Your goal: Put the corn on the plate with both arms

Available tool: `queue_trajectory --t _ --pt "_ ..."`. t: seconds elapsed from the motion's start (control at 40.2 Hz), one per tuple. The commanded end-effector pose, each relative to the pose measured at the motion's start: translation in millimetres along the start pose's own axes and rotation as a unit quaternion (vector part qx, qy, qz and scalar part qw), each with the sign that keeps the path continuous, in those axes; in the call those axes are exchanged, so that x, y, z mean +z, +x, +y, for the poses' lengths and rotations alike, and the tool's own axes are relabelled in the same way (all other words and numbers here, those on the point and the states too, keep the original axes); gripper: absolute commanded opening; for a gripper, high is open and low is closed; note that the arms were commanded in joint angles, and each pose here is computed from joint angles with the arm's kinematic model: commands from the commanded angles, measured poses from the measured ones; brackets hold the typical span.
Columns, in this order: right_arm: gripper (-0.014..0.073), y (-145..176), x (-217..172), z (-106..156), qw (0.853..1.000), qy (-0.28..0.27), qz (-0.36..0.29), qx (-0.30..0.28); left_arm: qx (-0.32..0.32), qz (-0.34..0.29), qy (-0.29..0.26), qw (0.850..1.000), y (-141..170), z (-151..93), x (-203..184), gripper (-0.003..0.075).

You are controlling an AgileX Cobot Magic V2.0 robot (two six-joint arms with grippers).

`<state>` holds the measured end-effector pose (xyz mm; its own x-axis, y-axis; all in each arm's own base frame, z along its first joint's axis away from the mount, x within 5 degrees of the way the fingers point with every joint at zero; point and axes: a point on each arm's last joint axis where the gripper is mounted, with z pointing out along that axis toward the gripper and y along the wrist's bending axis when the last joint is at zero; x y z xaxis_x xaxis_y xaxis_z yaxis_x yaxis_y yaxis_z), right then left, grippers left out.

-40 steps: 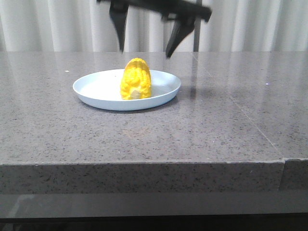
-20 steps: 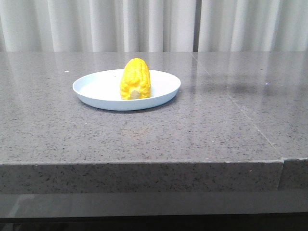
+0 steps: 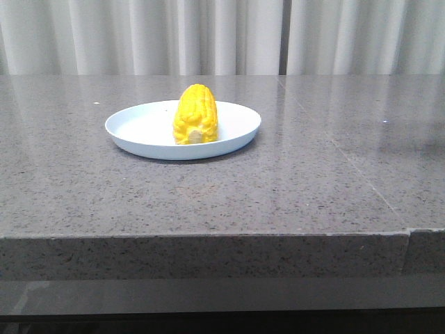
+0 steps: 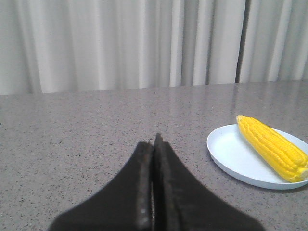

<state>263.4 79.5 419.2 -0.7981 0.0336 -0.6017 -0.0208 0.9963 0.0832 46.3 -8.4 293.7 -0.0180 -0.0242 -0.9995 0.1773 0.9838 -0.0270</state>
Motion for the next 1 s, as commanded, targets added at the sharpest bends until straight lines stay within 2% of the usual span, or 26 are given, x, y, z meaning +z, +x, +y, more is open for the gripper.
queue_trajectory --t 0.0,0.249,0.348,0.498,0.597,0.772,0.871,0.971 --pt "-0.0062 21.9 -25.7 -13.3 0.996 -0.014 -0.083 -0.009 -0.001 -0.048 0.005 0.999 -16.3 -0.8 -1.4 -0.002" --pt "-0.0068 109.1 -26.9 -39.1 0.986 -0.035 -0.16 -0.027 -0.001 -0.048 0.005 0.999 -16.3 -0.8 -1.4 -0.002" --pt "-0.0068 138.8 -30.5 -49.2 0.975 -0.04 -0.215 -0.04 -0.001 -0.048 0.005 0.999 -16.3 -0.8 -1.4 -0.002" --pt "-0.0068 185.7 -34.8 -62.9 0.951 -0.058 -0.299 -0.052 -0.001 -0.048 0.005 0.999 -16.3 -0.8 -1.4 -0.002" --pt "-0.0068 212.2 -41.5 -70.2 0.928 -0.076 -0.363 -0.05 -0.001 -0.048 0.005 0.999 -16.3 -0.8 -1.4 -0.002" --pt "-0.0068 241.2 -46.8 -78.1 0.895 -0.095 -0.433 -0.045 -0.001 -0.048 0.005 0.999 -16.3 -0.8 -1.4 -0.002" --pt "-0.0068 247.4 -49.5 -80.2 0.887 -0.099 -0.449 -0.042 -0.001 -0.048 0.005 0.999 -16.3 -0.8 -1.4 -0.002" --pt "-0.0068 248.1 -49.8 -80.5 0.886 -0.099 -0.451 -0.042 -0.001 -0.048 0.005 0.999 -16.3 -0.8 -1.4 -0.002"
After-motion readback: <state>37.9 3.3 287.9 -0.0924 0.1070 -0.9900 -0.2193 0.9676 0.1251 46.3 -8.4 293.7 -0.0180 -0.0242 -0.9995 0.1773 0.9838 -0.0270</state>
